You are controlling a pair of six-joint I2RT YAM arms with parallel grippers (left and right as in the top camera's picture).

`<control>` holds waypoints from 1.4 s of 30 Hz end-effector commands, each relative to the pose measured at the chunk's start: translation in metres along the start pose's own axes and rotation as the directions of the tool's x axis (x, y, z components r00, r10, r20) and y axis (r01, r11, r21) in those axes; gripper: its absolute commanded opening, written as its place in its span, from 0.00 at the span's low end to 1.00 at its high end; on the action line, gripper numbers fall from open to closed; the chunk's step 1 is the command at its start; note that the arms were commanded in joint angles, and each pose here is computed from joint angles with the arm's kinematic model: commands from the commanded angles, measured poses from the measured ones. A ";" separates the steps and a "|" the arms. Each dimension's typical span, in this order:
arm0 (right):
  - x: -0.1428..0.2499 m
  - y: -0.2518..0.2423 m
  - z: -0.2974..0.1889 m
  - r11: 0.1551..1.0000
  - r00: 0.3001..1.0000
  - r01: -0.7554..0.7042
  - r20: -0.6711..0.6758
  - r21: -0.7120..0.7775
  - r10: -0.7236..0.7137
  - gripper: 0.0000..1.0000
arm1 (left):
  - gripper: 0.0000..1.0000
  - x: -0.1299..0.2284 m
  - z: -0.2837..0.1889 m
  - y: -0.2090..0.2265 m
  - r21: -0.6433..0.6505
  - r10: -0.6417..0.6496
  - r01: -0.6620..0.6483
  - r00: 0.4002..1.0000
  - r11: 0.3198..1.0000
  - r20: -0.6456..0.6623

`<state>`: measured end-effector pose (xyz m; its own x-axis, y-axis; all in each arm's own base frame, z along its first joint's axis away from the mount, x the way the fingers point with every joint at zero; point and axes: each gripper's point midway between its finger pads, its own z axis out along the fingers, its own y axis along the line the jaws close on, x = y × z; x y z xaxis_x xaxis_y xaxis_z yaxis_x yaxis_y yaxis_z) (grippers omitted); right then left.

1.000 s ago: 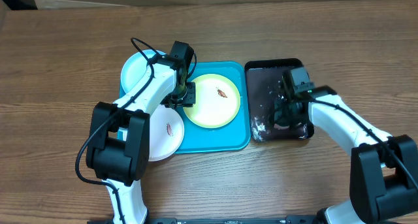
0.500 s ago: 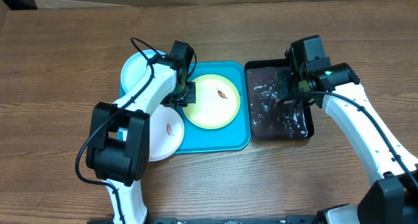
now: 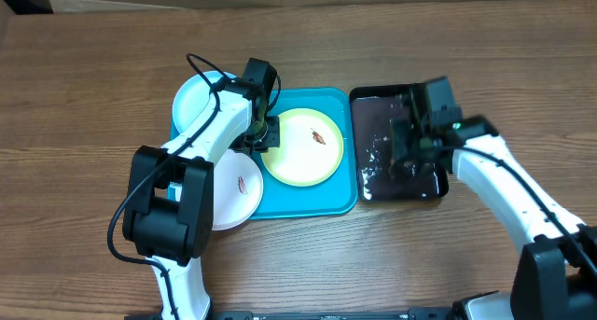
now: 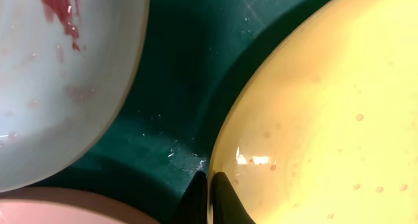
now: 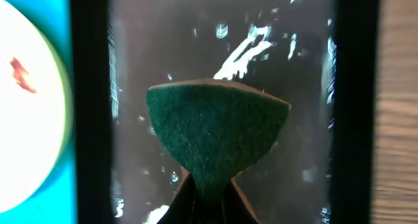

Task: Clean dirty plates on tray and stack at the side
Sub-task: 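Rub the green sponge around the black tray with the right gripper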

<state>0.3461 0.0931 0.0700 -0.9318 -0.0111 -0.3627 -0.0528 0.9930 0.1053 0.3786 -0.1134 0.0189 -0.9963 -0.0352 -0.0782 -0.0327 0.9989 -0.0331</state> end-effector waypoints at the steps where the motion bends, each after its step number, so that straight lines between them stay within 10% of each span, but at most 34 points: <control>1: -0.002 0.006 0.003 0.999 0.999 0.043 0.034 -0.026 -0.043 0.04 | 0.04 -0.002 0.001 -0.008 0.037 -0.015 0.015 1.000 0.999 -0.003; 14: -0.047 0.038 -0.064 0.992 0.995 0.084 0.060 -0.090 -0.079 0.04 | 0.04 -0.004 0.001 -0.010 0.044 -0.067 0.067 0.998 0.997 0.003; 27: 0.019 0.021 0.026 0.997 0.991 0.055 -0.121 -0.057 -0.061 0.04 | 0.04 -0.003 0.001 -0.010 0.042 -0.079 0.079 0.997 0.996 -0.001; 42: -0.065 0.027 -0.039 0.996 0.999 0.027 0.028 -0.082 -0.024 0.04 | 0.04 -0.004 0.001 -0.010 0.044 -0.083 0.082 0.997 0.996 0.002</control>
<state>0.3892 0.1109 0.1182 -0.9308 -0.0342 -0.3640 -0.0956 0.9837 0.1521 0.3811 -0.1205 0.0195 -0.9916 -0.1023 -0.0796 -0.0962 0.9924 -0.0769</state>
